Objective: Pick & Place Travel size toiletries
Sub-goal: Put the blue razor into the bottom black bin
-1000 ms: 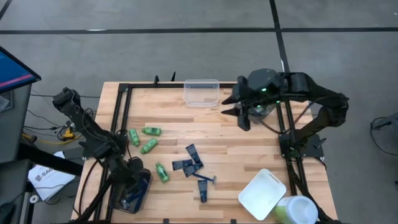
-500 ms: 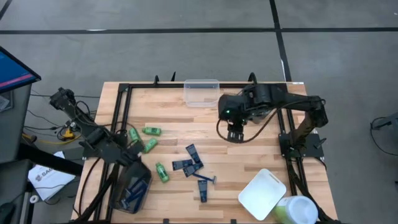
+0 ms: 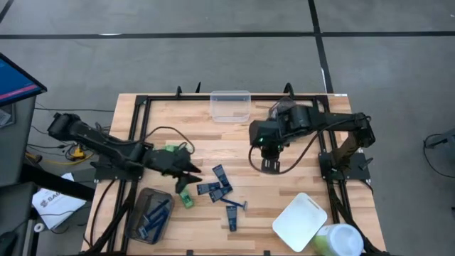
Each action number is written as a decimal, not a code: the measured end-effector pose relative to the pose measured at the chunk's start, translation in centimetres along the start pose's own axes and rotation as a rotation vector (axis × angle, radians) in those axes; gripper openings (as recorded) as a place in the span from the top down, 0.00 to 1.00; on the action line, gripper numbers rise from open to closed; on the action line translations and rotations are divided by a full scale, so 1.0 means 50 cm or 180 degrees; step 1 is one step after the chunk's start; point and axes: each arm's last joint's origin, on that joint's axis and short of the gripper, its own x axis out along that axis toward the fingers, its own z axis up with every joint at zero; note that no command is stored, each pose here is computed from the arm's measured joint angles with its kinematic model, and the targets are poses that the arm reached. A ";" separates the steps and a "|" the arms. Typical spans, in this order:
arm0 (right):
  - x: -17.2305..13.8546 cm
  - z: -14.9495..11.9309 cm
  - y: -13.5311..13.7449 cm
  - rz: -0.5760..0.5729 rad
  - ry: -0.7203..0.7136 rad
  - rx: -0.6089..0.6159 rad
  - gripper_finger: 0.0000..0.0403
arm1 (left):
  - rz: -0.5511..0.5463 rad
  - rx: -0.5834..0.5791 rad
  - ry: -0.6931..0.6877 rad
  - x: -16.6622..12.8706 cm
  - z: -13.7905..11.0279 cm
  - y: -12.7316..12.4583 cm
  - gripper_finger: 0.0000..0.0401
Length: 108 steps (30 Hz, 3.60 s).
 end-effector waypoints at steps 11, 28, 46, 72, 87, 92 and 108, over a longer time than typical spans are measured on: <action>0.024 -0.029 0.045 0.0016 0.0214 -0.0201 0.73 | -0.0049 0.1211 0.0035 0.112 0.032 -0.040 0.56; 0.021 -0.035 0.073 0.0065 0.0133 0.0010 0.73 | -0.0469 0.2080 0.0409 0.286 -0.006 -0.056 0.64; 0.020 -0.013 0.081 0.0207 -0.0221 0.0210 0.73 | -0.0388 0.2306 0.0916 0.356 -0.097 -0.024 0.64; 0.020 -0.011 0.083 0.0229 -0.0241 0.0292 0.73 | -0.0080 0.2117 0.0978 0.370 -0.114 -0.008 0.93; -0.096 0.010 0.081 0.0483 -0.1018 -0.0078 0.76 | 0.0117 0.2097 0.0350 0.252 0.003 -0.061 0.96; -0.193 -0.010 0.068 0.0550 -0.1545 -0.0488 0.83 | 0.0374 0.2107 0.0335 0.182 0.036 -0.066 0.95; -0.408 -0.296 -0.078 -0.0023 -0.2632 -0.0256 0.99 | 0.0153 0.1364 0.0537 -0.076 0.049 -0.092 0.95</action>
